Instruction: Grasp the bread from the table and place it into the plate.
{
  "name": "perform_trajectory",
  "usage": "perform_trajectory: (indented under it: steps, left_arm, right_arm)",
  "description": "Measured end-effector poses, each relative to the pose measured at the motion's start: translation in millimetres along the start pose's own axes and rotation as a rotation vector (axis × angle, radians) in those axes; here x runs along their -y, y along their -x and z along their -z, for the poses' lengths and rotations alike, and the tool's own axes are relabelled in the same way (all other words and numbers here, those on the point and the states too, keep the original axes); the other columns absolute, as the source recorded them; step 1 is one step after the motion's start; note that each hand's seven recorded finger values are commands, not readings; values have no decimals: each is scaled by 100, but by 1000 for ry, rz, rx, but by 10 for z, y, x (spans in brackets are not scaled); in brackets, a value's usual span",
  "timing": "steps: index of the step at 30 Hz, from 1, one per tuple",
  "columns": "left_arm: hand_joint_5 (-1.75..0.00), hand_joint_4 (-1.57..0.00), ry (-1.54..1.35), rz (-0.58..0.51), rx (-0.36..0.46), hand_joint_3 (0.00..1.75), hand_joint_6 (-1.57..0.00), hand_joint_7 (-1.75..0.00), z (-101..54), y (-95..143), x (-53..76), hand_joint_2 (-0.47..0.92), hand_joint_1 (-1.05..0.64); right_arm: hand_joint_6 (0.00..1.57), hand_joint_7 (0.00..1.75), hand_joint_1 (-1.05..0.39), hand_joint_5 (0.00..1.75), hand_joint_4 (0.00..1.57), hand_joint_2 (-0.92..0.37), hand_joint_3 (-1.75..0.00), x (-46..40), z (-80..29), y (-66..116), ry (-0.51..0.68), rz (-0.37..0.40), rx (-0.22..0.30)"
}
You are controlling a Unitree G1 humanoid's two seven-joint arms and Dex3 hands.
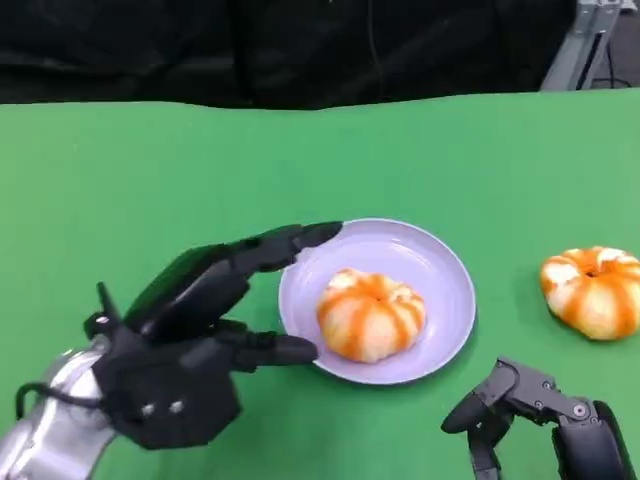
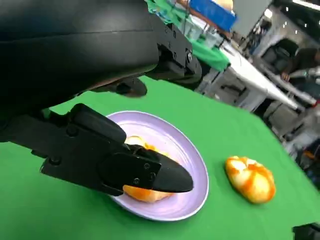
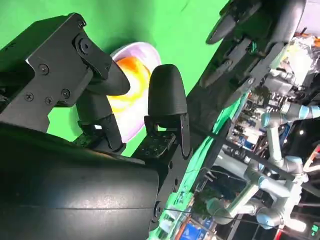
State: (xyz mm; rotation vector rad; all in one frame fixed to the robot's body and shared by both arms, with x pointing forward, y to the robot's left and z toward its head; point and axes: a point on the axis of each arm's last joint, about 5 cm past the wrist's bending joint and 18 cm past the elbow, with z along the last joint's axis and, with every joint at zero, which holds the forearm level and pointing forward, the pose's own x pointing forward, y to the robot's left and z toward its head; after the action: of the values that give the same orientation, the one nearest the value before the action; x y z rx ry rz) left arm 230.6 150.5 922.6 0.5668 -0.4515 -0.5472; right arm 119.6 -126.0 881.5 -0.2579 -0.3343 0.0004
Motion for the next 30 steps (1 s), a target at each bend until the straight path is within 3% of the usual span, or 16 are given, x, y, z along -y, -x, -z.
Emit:
perform_trajectory:
  steps: [3, 5, 6, 7, 8, 10, 16, 19, 22, 30]
  left_arm:
    - [-104, -48, 68, -73, 19, 0, -76, -37, 10, 176, 18, 91, -29]
    - [-116, -64, 83, -94, 8, 9, -89, -55, 27, 227, 21, 90, -13]
    - [-120, -69, 108, -119, 4, 21, -89, -69, 29, 268, 23, 85, -7]
    - [-123, -72, 154, -159, 8, 44, -87, -81, 18, 321, 42, 74, -4]
    - [-124, -73, 200, -196, 13, 56, -86, -85, 7, 372, 76, 68, -3]
    - [-139, -79, 266, -241, 4, 101, -86, -102, -4, 459, 144, 50, 4]
    - [-154, -85, 352, -322, -64, 145, -85, -125, 19, 691, 263, 36, 15]
    - [-169, -84, 370, -351, -53, 145, -80, -149, 13, 711, 326, 37, 14]
    - [-174, -83, 412, -381, -56, 141, -76, -157, 35, 706, 400, 39, 11]
    - [-175, -83, 426, -412, -72, 136, -76, -160, 85, 733, 438, 38, 5]
  right_arm:
    - [83, 125, 6, 158, 77, -29, -137, 4, 4, 15, 1, 0, -6]
    - [83, 125, 5, 158, 77, -29, -136, 2, 2, 10, 1, -1, -4]
    - [83, 125, 5, 158, 77, -29, -136, 1, 0, 4, 0, -4, -1]
    - [83, 125, 4, 158, 77, -29, -136, 4, 0, 6, 1, -4, -2]
    - [83, 125, 4, 158, 77, -29, -136, 7, 0, 11, 1, -4, -4]
    - [83, 125, 4, 157, 77, -29, -134, 8, 0, 16, 1, -6, -7]
    - [83, 125, 3, 156, 78, -29, -133, 16, -2, 16, 4, -5, -6]
    - [84, 124, 2, 156, 79, -29, -133, 32, 4, 20, 12, -4, -8]
    - [84, 124, 2, 155, 79, -29, -133, 44, 8, 20, 17, -3, -8]
    - [84, 125, 4, 156, 78, -28, -135, 54, 11, 19, 20, -1, -8]
